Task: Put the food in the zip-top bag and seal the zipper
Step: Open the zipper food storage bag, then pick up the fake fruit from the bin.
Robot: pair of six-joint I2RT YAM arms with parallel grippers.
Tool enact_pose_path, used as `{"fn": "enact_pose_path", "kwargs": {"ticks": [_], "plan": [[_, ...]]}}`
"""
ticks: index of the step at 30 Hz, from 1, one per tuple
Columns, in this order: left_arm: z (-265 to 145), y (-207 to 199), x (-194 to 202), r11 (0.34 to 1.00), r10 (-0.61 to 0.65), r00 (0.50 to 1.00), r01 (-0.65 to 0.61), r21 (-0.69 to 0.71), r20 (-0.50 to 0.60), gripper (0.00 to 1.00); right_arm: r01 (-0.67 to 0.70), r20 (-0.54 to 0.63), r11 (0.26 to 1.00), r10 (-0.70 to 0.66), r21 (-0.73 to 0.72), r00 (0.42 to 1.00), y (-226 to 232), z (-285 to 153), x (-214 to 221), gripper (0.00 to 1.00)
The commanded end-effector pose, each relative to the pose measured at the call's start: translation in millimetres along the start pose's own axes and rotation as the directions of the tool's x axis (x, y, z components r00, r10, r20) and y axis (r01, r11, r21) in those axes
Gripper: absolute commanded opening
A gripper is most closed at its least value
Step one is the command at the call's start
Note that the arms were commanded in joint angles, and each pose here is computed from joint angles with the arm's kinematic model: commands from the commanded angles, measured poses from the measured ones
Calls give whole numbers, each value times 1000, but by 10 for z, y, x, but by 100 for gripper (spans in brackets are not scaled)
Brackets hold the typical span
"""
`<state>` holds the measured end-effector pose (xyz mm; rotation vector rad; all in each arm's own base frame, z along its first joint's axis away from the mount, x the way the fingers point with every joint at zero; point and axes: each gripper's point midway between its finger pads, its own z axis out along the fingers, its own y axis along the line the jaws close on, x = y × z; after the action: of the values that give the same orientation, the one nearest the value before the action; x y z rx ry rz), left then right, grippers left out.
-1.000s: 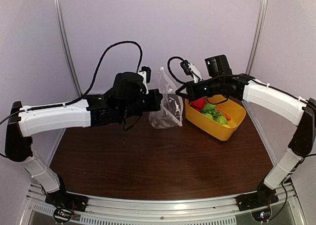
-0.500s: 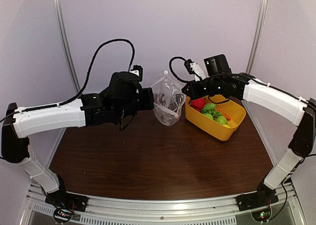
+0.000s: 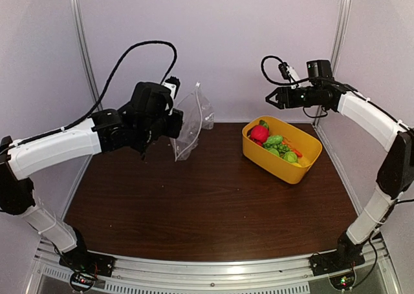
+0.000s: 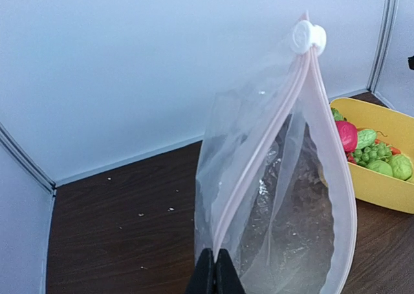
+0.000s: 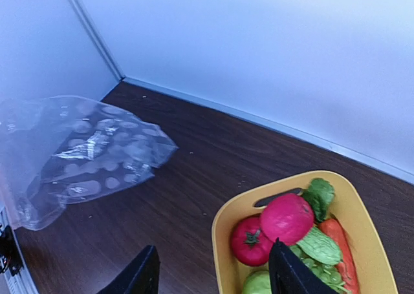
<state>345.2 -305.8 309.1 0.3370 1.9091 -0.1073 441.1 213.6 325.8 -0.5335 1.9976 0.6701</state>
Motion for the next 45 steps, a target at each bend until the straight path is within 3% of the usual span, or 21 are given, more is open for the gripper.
{"fn": "enact_pose_path", "kwargs": {"ticks": [1, 5, 9, 15, 30, 45], "plan": [[-226, 159, -192, 982, 190, 982, -190, -21, 22, 0, -47, -79, 991, 57, 125, 995, -655, 200, 313, 62], [51, -293, 307, 947, 291, 952, -273, 171, -91, 0, -22, -128, 980, 48, 195, 991, -969, 435, 548, 71], [300, -747, 902, 910, 303, 935, -226, 347, -186, 0, -56, -145, 982, 83, 180, 986, -1064, 654, 645, 75], [210, -999, 975, 860, 259, 952, -151, 488, -162, 0, -65, -196, 986, 95, 155, 976, -1170, 928, 706, 79], [138, -921, 953, 858, 200, 967, -95, 505, -158, 0, -185, -241, 955, 240, 232, 940, -1498, 1424, 1112, 85], [204, -814, 987, 874, 186, 966, -79, 479, -181, 0, -259, -307, 946, 309, 193, 900, -1315, 1509, 1430, 84]]}}
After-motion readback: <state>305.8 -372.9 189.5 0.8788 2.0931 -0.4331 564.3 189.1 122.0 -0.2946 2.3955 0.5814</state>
